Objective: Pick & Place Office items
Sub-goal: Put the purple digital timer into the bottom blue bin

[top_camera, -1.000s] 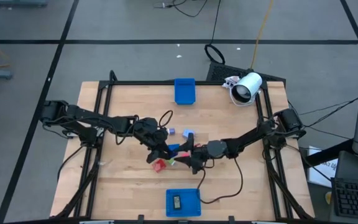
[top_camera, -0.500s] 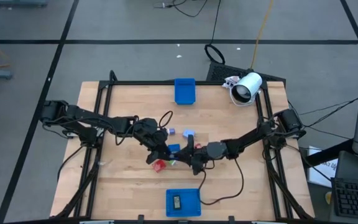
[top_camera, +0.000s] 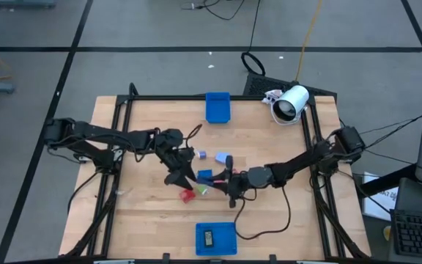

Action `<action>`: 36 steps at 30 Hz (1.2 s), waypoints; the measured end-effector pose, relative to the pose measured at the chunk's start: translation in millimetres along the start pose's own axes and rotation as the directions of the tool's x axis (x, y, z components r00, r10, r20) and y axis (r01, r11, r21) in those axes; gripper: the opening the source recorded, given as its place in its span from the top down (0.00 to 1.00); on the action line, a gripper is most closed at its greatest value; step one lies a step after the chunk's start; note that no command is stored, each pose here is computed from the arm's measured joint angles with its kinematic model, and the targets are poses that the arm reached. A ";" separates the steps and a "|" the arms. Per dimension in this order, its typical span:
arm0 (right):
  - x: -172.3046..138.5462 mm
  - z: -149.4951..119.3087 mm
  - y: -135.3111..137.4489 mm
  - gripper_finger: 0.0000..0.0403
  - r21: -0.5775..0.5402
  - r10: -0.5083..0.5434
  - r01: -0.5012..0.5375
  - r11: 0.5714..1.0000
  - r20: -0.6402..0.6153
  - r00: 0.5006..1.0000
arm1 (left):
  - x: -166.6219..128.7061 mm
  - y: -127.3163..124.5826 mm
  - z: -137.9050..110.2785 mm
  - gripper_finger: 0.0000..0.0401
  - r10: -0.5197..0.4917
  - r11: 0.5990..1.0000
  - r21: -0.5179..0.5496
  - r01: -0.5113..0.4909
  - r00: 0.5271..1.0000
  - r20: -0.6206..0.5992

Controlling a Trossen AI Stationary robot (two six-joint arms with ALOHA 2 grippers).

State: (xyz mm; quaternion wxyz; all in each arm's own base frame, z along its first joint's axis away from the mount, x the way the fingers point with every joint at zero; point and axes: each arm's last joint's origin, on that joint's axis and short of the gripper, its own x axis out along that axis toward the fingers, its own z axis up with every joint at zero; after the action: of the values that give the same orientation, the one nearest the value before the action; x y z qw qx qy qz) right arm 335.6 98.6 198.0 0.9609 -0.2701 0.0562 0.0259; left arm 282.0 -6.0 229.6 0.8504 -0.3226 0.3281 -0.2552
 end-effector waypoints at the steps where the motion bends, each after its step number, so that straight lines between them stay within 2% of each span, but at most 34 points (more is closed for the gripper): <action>1: -2.1 1.6 -1.6 0.87 0.027 0.006 -0.006 1.000 -0.011 1.000 | -2.9 -1.5 0.0 0.22 0.029 1.000 0.011 -0.029 1.000 0.012; 4: -9.6 6.9 -6.9 0.87 0.102 0.026 -0.021 0.995 -0.042 0.999 | -10.4 -7.8 -5.0 0.19 0.142 0.987 0.070 -0.144 0.989 0.033; 7: -20.6 8.8 -11.5 0.86 0.167 0.028 -0.021 0.986 -0.042 0.999 | -22.3 -25.4 -13.5 0.17 0.226 0.961 0.151 -0.231 0.973 0.049; 12: -48.8 1.8 -14.5 0.87 0.218 0.010 -0.012 0.976 0.007 1.000 | -50.9 -66.5 -24.9 0.19 0.330 0.881 0.283 -0.380 0.921 0.208; 15: -67.1 -3.7 -17.2 0.87 0.262 -0.010 -0.002 0.965 0.046 0.999 | -71.3 -92.4 -31.8 0.20 0.331 0.829 0.339 -0.446 0.878 0.346; 19: -87.1 -8.3 -18.6 0.86 0.323 -0.016 -0.008 0.947 0.072 0.997 | -93.0 -111.8 -46.1 0.22 0.340 0.771 0.369 -0.519 0.825 0.451; 22: -97.6 -5.2 -16.5 0.86 0.332 -0.002 -0.032 0.943 0.101 0.995 | -103.9 -113.1 -61.3 0.23 0.350 0.743 0.348 -0.571 0.776 0.525; 24: -101.5 0.1 -15.5 0.86 0.329 0.004 -0.047 0.943 0.129 0.992 | -107.6 -105.2 -75.6 0.22 0.373 0.732 0.319 -0.602 0.746 0.552; 29: -108.6 8.3 -14.7 0.86 0.317 0.011 -0.065 0.946 0.170 0.985 | -112.4 -79.6 -108.3 0.20 0.368 0.745 0.231 -0.626 0.675 0.640; 33: -109.3 9.5 -14.7 0.86 0.364 0.018 -0.085 0.928 0.182 0.983 | -113.4 -63.3 -128.9 0.18 0.309 0.759 0.249 -0.602 0.668 0.677; 36: -108.7 10.1 -14.9 0.86 0.399 0.103 -0.194 0.896 0.238 0.966 | -111.0 -53.1 -141.0 0.18 0.267 0.746 0.305 -0.592 0.685 0.678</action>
State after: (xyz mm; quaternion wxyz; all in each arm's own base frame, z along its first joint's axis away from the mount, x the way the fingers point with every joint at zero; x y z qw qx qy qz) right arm 229.9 89.0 227.5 0.9919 -0.0483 -0.0212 0.1151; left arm 95.6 -23.2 230.0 0.9974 -0.0627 0.0353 -0.0015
